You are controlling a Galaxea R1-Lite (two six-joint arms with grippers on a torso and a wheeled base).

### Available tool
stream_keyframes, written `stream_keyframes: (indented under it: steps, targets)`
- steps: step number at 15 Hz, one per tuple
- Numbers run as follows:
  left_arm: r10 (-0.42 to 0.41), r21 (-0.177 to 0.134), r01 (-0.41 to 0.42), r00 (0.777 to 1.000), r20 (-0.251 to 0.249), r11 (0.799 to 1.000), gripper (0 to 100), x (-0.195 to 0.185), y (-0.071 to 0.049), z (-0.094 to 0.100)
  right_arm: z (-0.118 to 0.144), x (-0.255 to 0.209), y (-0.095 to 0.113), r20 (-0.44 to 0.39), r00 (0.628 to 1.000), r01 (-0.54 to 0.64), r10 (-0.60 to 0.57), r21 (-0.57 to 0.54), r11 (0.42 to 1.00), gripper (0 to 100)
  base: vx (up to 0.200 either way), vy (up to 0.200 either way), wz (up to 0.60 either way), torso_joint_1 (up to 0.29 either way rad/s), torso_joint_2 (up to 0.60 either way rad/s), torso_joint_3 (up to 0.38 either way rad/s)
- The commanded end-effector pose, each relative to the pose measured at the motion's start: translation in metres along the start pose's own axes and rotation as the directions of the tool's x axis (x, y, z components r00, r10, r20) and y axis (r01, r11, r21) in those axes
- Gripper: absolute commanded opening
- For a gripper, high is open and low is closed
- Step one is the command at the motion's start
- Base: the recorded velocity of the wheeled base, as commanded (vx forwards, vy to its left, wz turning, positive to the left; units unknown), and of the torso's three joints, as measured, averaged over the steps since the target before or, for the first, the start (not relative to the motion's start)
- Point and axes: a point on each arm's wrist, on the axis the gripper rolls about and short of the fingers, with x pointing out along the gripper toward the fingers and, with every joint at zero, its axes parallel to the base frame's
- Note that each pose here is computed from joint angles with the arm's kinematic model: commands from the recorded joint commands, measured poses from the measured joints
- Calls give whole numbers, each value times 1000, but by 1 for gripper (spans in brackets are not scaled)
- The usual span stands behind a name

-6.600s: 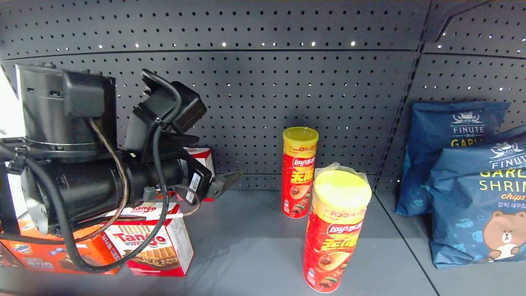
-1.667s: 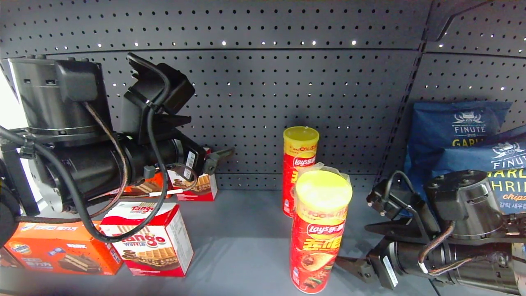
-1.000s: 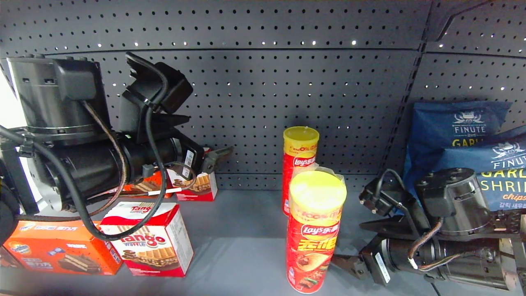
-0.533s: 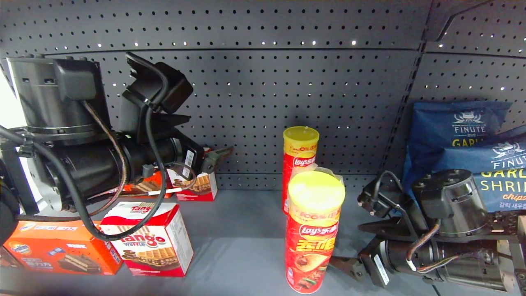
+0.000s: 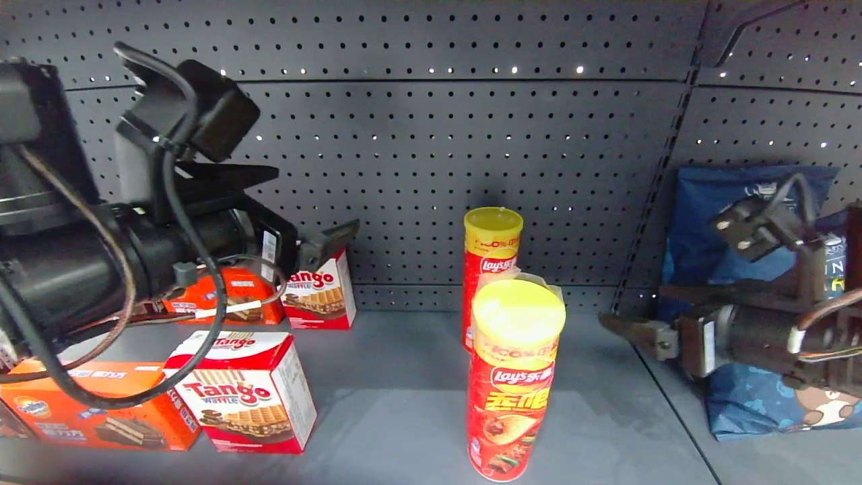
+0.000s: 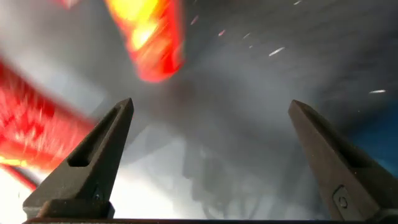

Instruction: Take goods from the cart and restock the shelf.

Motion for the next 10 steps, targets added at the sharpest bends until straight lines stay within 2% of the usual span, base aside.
stream_keyframes:
  steps: [1, 2, 3, 4, 5, 6, 7, 9, 10]
  targets:
    - [63, -10, -63, 996, 57, 998, 100, -41, 12, 1, -3, -68, -23, 158, 978, 132, -138, 47, 990, 100, 0, 0, 0, 0, 0, 0]
    - [79, -12, -79, 995, 62, 997, 100, -64, 15, -11, -26, -93, -27, 172, 963, 197, -206, 69, 978, 100, 0, 0, 0, 0, 0, 0]
    - [74, -10, -73, 995, 65, 997, 100, -74, 15, -16, -35, -101, -28, 176, 957, 218, -229, 76, 973, 100, 0, 0, 0, 0, 0, 0]
    - [65, -5, -65, 995, 74, 998, 100, -107, 13, -36, -63, -123, -25, 193, 940, 268, -281, 94, 959, 100, 0, 0, 0, 0, 0, 0]
    - [73, -5, -73, 994, 78, 997, 100, -116, 13, -40, -71, -129, -23, 202, 934, 281, -295, 97, 955, 100, 0, 0, 0, 0, 0, 0]
    - [98, -7, -98, 991, 96, 995, 100, -141, 7, -55, -90, -145, -21, 234, 904, 341, -359, 114, 933, 100, 0, 0, 0, 0, 0, 0]
    - [131, -8, -131, 986, 99, 991, 100, -157, 2, -67, -103, -151, -18, 245, 894, 359, -376, 116, 926, 100, 0, 0, 0, 0, 0, 0]
    - [231, -16, -231, 970, 69, 973, 100, -186, -9, -100, -144, -160, -10, 265, 878, 380, -398, 120, 917, 100, 0, 0, 0, 0, 0, 0]
    - [250, -16, -250, 966, 59, 968, 100, -193, -12, -109, -155, -162, -8, 273, 873, 385, -404, 122, 915, 100, 0, 0, 0, 0, 0, 0]
